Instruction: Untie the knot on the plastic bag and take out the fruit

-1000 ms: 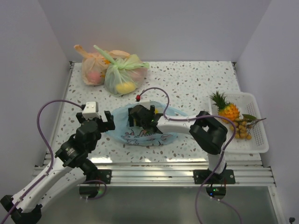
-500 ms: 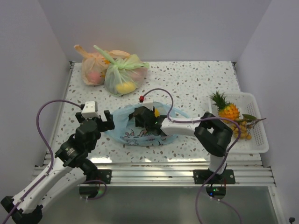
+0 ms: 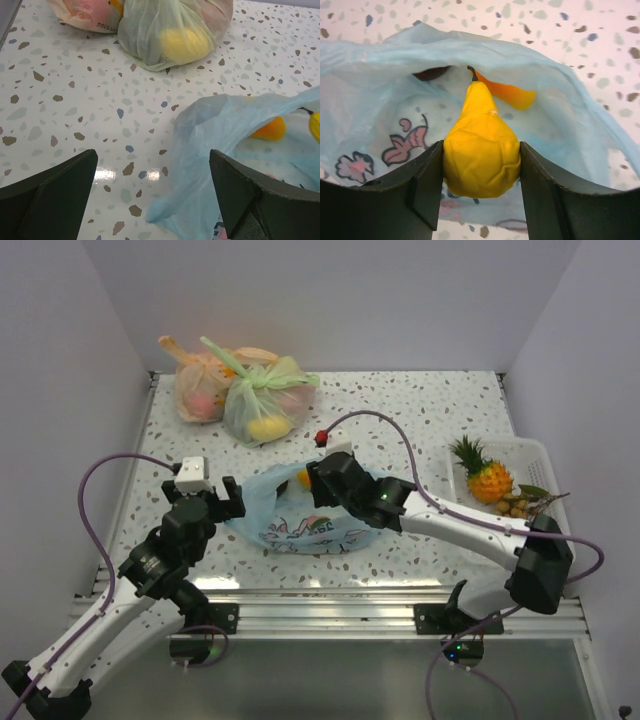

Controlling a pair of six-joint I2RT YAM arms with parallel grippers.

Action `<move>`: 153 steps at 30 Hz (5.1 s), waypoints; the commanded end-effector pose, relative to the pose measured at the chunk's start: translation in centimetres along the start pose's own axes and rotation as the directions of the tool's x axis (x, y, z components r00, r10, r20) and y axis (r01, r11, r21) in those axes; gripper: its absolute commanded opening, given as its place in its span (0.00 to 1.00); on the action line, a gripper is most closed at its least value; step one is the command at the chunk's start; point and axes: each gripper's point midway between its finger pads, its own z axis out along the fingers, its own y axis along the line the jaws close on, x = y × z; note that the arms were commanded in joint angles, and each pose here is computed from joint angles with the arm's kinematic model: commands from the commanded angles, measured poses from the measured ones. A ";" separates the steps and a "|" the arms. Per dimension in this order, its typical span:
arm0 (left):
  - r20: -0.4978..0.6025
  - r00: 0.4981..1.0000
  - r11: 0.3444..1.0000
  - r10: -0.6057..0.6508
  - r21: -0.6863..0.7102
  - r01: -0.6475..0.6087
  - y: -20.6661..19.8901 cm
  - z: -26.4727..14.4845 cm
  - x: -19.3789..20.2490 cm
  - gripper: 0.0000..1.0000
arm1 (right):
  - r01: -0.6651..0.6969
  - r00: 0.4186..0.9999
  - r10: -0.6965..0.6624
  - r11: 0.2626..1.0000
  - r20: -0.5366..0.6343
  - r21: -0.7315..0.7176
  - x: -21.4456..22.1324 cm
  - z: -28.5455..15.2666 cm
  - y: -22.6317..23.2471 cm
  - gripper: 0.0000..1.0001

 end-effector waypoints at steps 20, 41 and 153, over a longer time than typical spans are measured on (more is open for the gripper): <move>0.026 1.000 1.000 0.000 0.012 0.000 -0.4 0.4 -0.6 1.00 | -0.236 0.972 0.175 0.738 0.159 0.632 0.4 -12.4 -27.2 0.01; 0.024 1.000 1.000 0.005 0.014 -0.006 -0.5 0.5 -0.6 1.00 | -0.340 0.933 0.338 0.710 0.125 0.617 3.2 -12.4 -31.7 0.99; 0.022 1.000 1.000 0.003 0.010 -0.003 -0.4 0.4 -0.5 1.00 | 0.084 0.872 -0.087 0.996 -0.481 -0.029 17.1 0.7 0.4 0.90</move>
